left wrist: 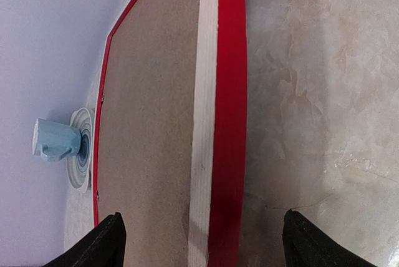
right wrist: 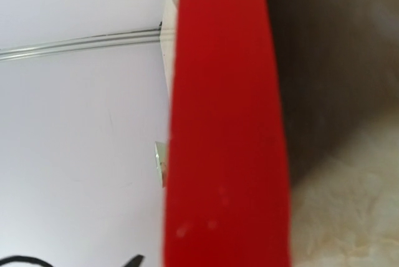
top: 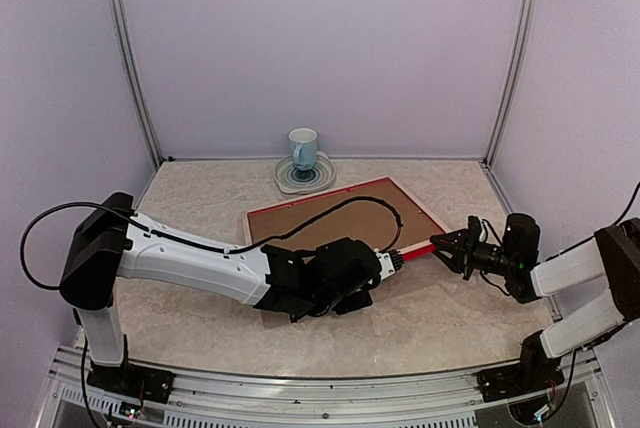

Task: Put the photo into the frame
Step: Pass from the left arm to the right, then pass from the right arm to the left

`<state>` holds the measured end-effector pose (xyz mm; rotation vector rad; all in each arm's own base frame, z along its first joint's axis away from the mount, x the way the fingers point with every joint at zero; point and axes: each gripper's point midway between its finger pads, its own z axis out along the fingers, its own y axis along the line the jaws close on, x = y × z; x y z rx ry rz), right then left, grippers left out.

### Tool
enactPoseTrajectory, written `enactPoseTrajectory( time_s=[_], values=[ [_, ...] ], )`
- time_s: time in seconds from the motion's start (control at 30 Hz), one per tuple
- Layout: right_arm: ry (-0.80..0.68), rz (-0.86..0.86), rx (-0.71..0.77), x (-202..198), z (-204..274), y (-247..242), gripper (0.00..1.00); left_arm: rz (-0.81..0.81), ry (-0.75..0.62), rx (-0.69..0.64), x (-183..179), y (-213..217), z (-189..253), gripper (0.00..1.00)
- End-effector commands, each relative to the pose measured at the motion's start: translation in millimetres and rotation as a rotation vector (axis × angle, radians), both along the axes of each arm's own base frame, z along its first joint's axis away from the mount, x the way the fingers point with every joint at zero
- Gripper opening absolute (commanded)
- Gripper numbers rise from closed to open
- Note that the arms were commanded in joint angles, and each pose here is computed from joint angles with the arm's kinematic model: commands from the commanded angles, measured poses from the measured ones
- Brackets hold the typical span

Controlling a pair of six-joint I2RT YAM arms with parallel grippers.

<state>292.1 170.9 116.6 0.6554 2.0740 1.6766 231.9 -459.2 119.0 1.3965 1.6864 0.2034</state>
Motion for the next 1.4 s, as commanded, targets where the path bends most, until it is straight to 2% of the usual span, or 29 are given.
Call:
enactPoseTrajectory(
  time_s=[0.0, 0.33, 0.5, 0.8, 0.87, 0.9, 1.0, 1.1, 1.37],
  values=[
    [-0.031, -0.017, -0.084, 7, 15, -3, 0.26, 0.048, -0.114, 0.043, 9, 7, -1, 0.82],
    [0.001, 0.004, -0.064, -1, 12, 2, 0.26, 0.062, -0.216, 0.105, 13, 14, -3, 0.52],
    [-0.007, 0.012, -0.067, 1, 18, 4, 0.25, 0.057, -0.222, 0.130, 11, 17, -10, 0.50],
    [-0.013, 0.018, -0.075, 1, 24, 7, 0.27, 0.069, -0.268, 0.094, 14, 13, 4, 0.19],
    [-0.020, 0.017, -0.079, 1, 25, 6, 0.31, 0.071, -0.276, 0.082, 15, 13, 10, 0.15],
    [-0.025, 0.017, -0.084, 1, 26, 6, 0.36, 0.070, -0.279, 0.073, 15, 12, 13, 0.14],
    [-0.042, 0.012, -0.118, 2, 28, 4, 0.59, 0.065, -0.274, 0.037, 14, 7, 28, 0.13],
    [-0.073, 0.009, -0.171, 5, 34, 2, 0.71, 0.056, -0.251, -0.012, 13, 1, 45, 0.11],
    [-0.195, -0.023, -0.297, 9, 66, -9, 0.82, 0.066, -0.188, -0.141, 20, -5, 96, 0.08]
  ],
)
